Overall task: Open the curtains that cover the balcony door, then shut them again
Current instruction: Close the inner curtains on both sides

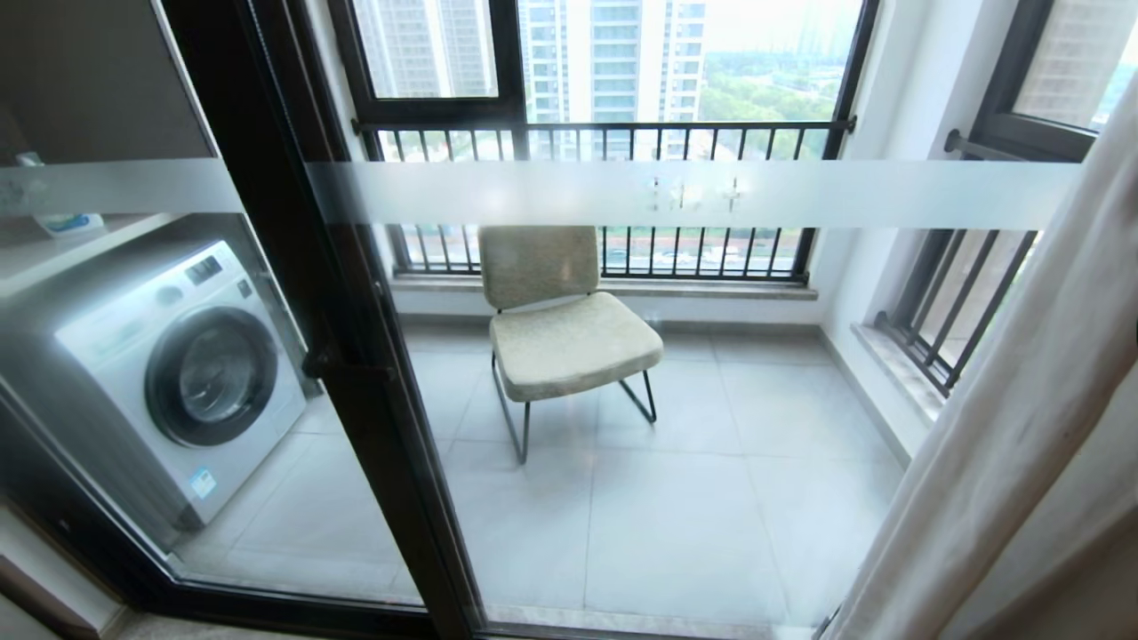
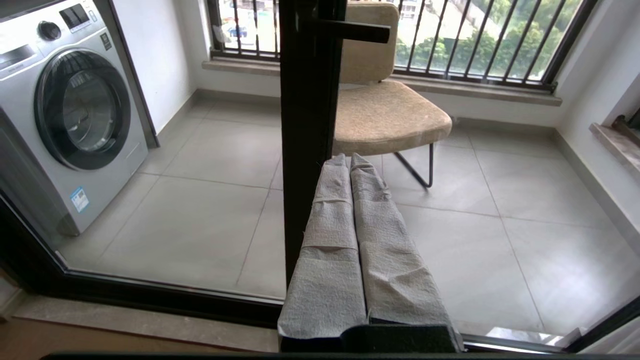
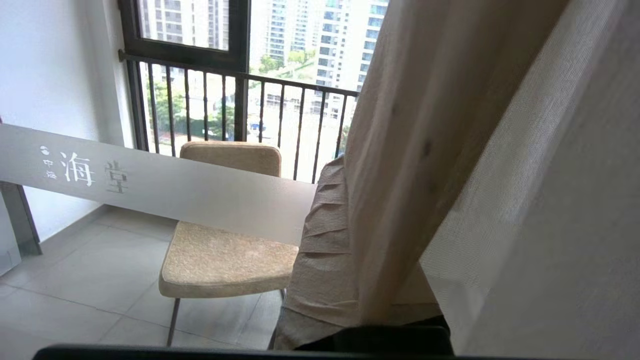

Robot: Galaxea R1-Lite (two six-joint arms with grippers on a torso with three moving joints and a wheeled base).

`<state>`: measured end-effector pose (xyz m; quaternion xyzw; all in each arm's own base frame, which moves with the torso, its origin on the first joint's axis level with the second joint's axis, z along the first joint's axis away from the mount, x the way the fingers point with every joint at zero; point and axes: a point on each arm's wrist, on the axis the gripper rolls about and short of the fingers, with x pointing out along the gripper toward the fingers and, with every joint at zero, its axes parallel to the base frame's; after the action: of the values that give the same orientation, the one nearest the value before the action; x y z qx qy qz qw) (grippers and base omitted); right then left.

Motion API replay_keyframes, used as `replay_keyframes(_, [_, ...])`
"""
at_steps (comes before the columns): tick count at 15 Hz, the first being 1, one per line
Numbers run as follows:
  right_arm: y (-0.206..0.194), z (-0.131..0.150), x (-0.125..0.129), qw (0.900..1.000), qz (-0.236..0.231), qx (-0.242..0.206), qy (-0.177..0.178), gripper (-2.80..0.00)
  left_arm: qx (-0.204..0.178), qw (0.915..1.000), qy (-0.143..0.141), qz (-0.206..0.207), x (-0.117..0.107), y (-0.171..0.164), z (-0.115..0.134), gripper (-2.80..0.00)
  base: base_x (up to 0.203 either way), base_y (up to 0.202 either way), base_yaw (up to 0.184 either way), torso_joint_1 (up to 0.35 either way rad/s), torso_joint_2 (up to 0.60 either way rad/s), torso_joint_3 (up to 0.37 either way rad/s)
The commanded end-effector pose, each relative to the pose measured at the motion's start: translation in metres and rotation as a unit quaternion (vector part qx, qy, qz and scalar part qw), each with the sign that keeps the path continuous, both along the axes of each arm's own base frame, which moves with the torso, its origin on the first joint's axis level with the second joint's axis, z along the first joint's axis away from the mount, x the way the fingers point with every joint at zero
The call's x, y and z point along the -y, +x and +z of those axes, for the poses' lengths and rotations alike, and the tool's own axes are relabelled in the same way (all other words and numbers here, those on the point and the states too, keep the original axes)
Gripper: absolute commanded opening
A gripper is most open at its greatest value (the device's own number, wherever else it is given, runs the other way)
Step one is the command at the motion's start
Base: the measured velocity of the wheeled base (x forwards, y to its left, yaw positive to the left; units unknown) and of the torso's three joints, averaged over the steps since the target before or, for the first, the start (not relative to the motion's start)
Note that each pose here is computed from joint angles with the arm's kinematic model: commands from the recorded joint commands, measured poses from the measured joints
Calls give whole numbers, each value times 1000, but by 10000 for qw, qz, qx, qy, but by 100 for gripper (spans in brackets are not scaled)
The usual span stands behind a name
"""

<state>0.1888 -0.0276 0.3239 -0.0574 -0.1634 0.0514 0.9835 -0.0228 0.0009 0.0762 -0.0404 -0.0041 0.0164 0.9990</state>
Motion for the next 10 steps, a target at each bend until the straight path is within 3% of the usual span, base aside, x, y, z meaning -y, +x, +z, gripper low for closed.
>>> replay_keyframes(1, [0, 1, 0, 10000, 6, 32, -11, -280, 4, 10000, -3, 10, 0, 0, 0, -280, 0, 201, 0, 2, 3, -2])
replay_keyframes(10, [0, 8, 0, 9999, 6, 138, -31, -280, -3, 10000, -3, 10, 0, 0, 0, -280, 0, 192, 3, 3, 5, 2])
